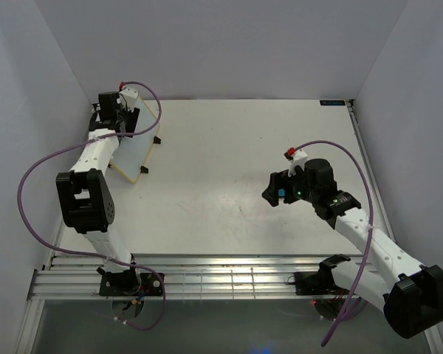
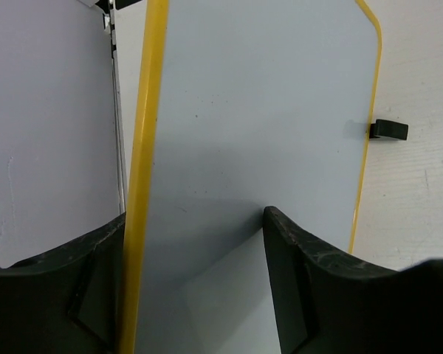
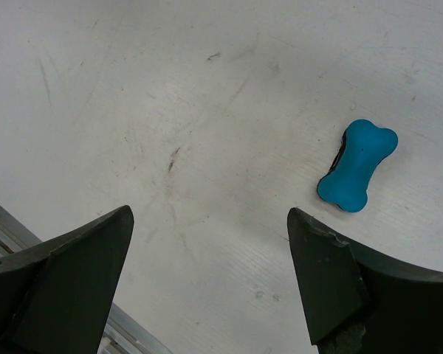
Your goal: Erase the whiteboard
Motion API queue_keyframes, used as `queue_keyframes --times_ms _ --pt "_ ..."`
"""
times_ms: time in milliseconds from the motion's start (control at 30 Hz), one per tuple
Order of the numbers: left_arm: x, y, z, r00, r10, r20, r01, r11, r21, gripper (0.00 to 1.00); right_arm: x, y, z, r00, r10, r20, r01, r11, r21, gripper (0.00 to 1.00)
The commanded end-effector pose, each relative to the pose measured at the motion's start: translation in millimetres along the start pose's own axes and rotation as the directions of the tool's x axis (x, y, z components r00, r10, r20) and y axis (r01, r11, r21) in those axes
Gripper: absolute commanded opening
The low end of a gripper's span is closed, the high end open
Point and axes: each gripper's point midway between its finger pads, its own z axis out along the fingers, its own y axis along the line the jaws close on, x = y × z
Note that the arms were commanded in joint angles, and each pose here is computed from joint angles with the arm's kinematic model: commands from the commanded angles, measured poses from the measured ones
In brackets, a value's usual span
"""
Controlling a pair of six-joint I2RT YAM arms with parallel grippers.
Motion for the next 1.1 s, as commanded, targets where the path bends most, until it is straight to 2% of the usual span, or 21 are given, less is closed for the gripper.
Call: queue_keyframes --times_ms 0,67,200,233,967,1000,1033,1067 --pt "26 12 14 0.995 0.000 -0.100 -0.006 0.998 -0.061 0.71 -4 4 3 0.999 -0.024 0.023 0.025 0.999 -0.028 0.90" --pt "30 14 18 0.994 -0.004 -0.110 -0.004 0.997 -0.072 0.77 -4 4 4 1.000 -0.023 0.020 0.024 0.999 -0.029 0.90" --pt "32 23 22 0.992 -0.026 -0.120 0.013 0.995 -0.101 0.80 -3 5 5 1.000 -0.024 0.018 0.024 0.999 -0.035 0.90" --pt "33 25 23 0.992 -0.031 -0.123 0.018 0.994 -0.108 0.83 -2 5 6 1.000 -0.024 0.013 0.025 0.999 -0.039 0.90" --pt "48 54 3 0.987 -0.075 -0.143 0.042 0.974 -0.225 0.84 0 9 8 1.000 -0.024 0.012 0.024 0.998 -0.063 0.90" --pt "47 54 1 0.987 -0.081 -0.140 0.047 0.972 -0.229 0.85 0 10 8 1.000 -0.024 0.013 0.025 0.998 -0.065 0.90" --pt "46 56 0 0.987 -0.091 -0.135 0.057 0.969 -0.239 0.93 0 10 9 1.000 -0.024 0.011 0.025 0.997 -0.067 0.90" --pt "48 57 -1 0.986 -0.095 -0.138 0.059 0.968 -0.244 0.93 0 10 9 1.000 -0.024 0.010 0.025 0.997 -0.069 0.90"
